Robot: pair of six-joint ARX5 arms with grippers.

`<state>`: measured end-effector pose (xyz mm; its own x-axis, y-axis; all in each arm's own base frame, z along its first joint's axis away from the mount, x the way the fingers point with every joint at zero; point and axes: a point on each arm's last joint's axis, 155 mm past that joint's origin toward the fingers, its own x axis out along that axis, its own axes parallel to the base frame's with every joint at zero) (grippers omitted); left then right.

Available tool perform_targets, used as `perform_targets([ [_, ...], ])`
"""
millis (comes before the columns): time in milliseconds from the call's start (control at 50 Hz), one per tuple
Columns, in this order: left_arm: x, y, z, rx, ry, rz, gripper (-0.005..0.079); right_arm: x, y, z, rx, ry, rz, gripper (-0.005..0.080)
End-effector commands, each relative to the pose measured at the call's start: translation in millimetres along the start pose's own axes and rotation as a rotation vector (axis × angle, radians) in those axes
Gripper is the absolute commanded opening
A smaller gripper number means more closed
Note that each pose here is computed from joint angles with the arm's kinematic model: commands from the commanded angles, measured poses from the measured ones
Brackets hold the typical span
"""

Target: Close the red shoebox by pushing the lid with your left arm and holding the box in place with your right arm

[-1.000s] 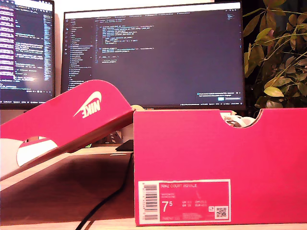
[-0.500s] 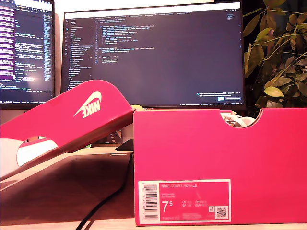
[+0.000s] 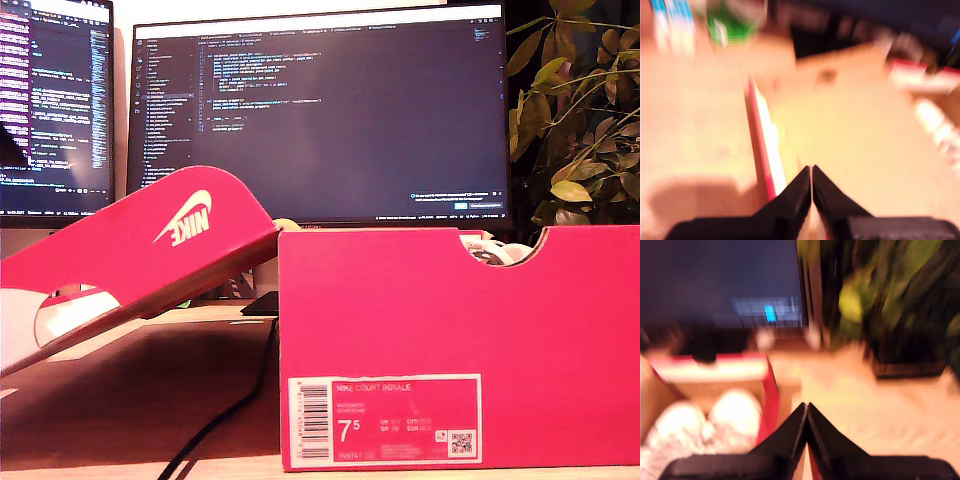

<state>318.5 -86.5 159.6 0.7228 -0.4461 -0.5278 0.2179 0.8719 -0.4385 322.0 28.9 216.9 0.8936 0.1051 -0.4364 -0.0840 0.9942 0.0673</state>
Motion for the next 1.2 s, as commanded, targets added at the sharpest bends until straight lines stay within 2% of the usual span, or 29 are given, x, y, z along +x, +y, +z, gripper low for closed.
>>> perform_targets([
  [0, 4, 5, 5, -0.004, 0.016, 0.010, -0.0019, 10, 5, -4, -0.012, 0.043, 0.025, -0.0012],
  [380, 36, 56, -36, -0.145, 0.249, 0.075, -0.0019, 67, 22, -71, 0.012, 0.319, 0.139, -0.0012],
  [680, 52, 77, -73, -0.228, 0.387, 0.095, -0.0019, 89, 43, -98, -0.014, 0.398, 0.196, -0.0012],
  [940, 57, 80, -98, -0.280, 0.478, 0.085, -0.0019, 96, 70, -107, -0.057, 0.407, 0.255, -0.0012],
  [1180, 61, 54, -100, -0.325, 0.498, -0.059, -0.0019, 98, 84, -107, -0.080, 0.397, 0.286, -0.0012],
])
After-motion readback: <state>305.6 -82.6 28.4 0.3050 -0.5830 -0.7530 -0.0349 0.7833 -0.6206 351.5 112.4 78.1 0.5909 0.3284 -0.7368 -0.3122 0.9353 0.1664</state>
